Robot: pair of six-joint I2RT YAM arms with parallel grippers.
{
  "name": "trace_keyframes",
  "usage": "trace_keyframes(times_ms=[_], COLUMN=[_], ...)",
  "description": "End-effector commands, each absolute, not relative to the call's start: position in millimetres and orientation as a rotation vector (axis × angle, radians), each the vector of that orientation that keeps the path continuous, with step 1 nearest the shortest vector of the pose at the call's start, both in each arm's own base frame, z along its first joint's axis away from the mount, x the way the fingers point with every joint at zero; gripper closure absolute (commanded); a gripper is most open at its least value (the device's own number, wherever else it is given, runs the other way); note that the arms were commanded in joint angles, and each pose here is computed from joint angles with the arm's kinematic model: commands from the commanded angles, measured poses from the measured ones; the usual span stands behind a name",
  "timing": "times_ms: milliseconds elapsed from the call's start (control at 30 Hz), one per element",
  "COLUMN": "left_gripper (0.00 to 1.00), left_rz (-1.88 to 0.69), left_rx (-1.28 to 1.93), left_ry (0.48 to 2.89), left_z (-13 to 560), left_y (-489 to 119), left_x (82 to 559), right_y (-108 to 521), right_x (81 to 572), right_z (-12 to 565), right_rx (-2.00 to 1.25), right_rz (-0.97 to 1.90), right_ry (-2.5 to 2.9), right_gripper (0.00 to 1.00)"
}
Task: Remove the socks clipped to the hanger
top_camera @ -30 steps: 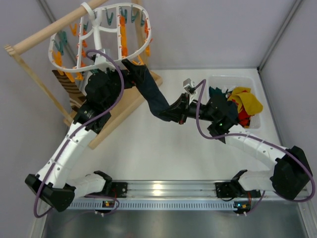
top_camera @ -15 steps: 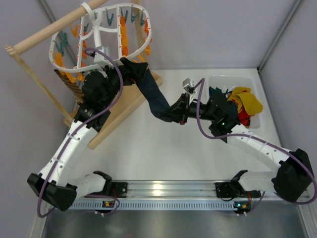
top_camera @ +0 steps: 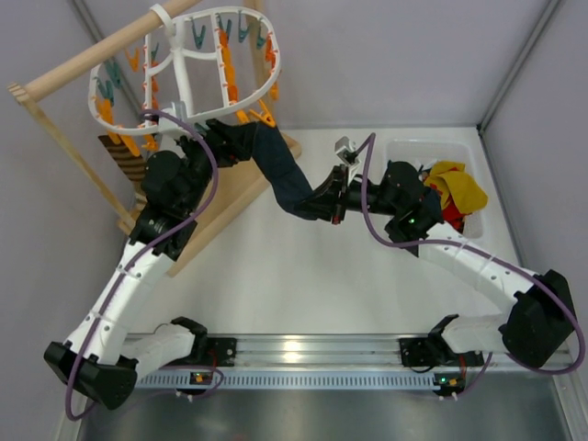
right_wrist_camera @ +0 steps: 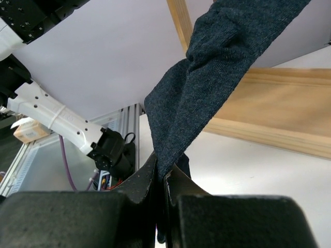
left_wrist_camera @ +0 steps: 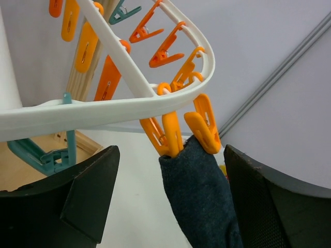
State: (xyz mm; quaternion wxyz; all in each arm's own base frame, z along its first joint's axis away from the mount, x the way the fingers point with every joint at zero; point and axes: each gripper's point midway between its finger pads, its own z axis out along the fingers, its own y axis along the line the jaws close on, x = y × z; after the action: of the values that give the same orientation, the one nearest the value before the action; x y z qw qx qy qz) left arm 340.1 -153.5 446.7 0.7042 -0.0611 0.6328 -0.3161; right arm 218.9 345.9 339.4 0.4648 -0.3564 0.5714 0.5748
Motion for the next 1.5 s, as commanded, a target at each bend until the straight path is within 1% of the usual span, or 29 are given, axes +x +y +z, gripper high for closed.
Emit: trace_keyframes(times_ms=[0, 100, 133, 200, 267, 400, 567, 733, 833, 933, 1000, 1033, 1100, 1133, 1167, 1233, 1333, 1367, 1467], left_gripper=[0.15, 0.18, 0.21, 0.21, 0.27, 0.29, 0.3, 0.37, 0.49, 0.54, 0.55, 0.61, 0.64, 0.67, 0.76, 0.87, 0.98, 1.0, 1.0], left_rz=[-0.715, -0.751, -0.758, -0.786, -0.798, -0.8, -0.784, -0.778, -0.77, -0.769, -0.765, -0.763, -0.747, -0.742, -0.74, -0.735, -0.728, -0.727, -0.723], left_rx=[-0.137, -0.12, -0.131, -0.105, -0.095, -0.089, -0.09, -0.079, -0.083, -0.085, -0.082, -0.08, -0.072, -0.07, -0.069, -0.055, -0.052, -0.053, -0.044], left_ry=[1.352, 1.348, 1.347, 1.327, 1.305, 1.251, 1.219, 1.22, 1.23, 1.235, 1.233, 1.231, 1.23, 1.227, 1.228, 1.227, 1.226, 1.226, 1.223], left_z=[464, 464, 463, 466, 469, 477, 482, 481, 476, 472, 472, 473, 473, 474, 473, 474, 473, 473, 475], left_y=[-152, -157, -157, -161, -162, -160, -155, -155, -154, -154, -153, -153, -152, -151, -151, -152, -152, -151, -152], left_x=[351, 360, 364, 364, 364, 363, 366, 376, 382, 386, 387, 387, 388, 387, 388, 387, 387, 387, 386], right_y=[345, 345, 345, 345, 345, 347, 348, 349, 350, 351, 351, 351, 352, 352, 352, 352, 351, 350, 349], right_x=[217, 214, 214, 213, 210, 211, 211, 211, 212, 212, 213, 213, 214, 214, 215, 214, 213, 213, 211], right_z=[358, 357, 356, 355, 355, 350, 347, 345, 343, 342, 339, 338, 337, 334, 332, 329, 325, 325, 322], right_rx=[-0.905, -0.927, -0.933, -0.94, -0.954, -0.963, -0.97, -0.98, -0.982, -0.984, -0.986, -0.988, -0.989, -0.99, -0.989, -0.988, -0.985, -0.986, -0.985], right_rz=[1.423, 1.431, 1.434, 1.437, 1.446, 1.452, 1.458, 1.461, 1.46, 1.459, 1.46, 1.458, 1.456, 1.456, 1.455, 1.456, 1.457, 1.454, 1.452], right_ry=[1.346, 1.343, 1.343, 1.344, 1.339, 1.346, 1.352, 1.351, 1.354, 1.357, 1.364, 1.364, 1.367, 1.373, 1.375, 1.378, 1.383, 1.381, 1.385], right_gripper=[1.0, 1.0, 1.0, 1.0, 1.0, 1.0, 1.0, 1.0, 1.0, 1.0, 1.0, 1.0, 1.0, 1.0, 1.0, 1.0, 1.0, 1.0, 1.0])
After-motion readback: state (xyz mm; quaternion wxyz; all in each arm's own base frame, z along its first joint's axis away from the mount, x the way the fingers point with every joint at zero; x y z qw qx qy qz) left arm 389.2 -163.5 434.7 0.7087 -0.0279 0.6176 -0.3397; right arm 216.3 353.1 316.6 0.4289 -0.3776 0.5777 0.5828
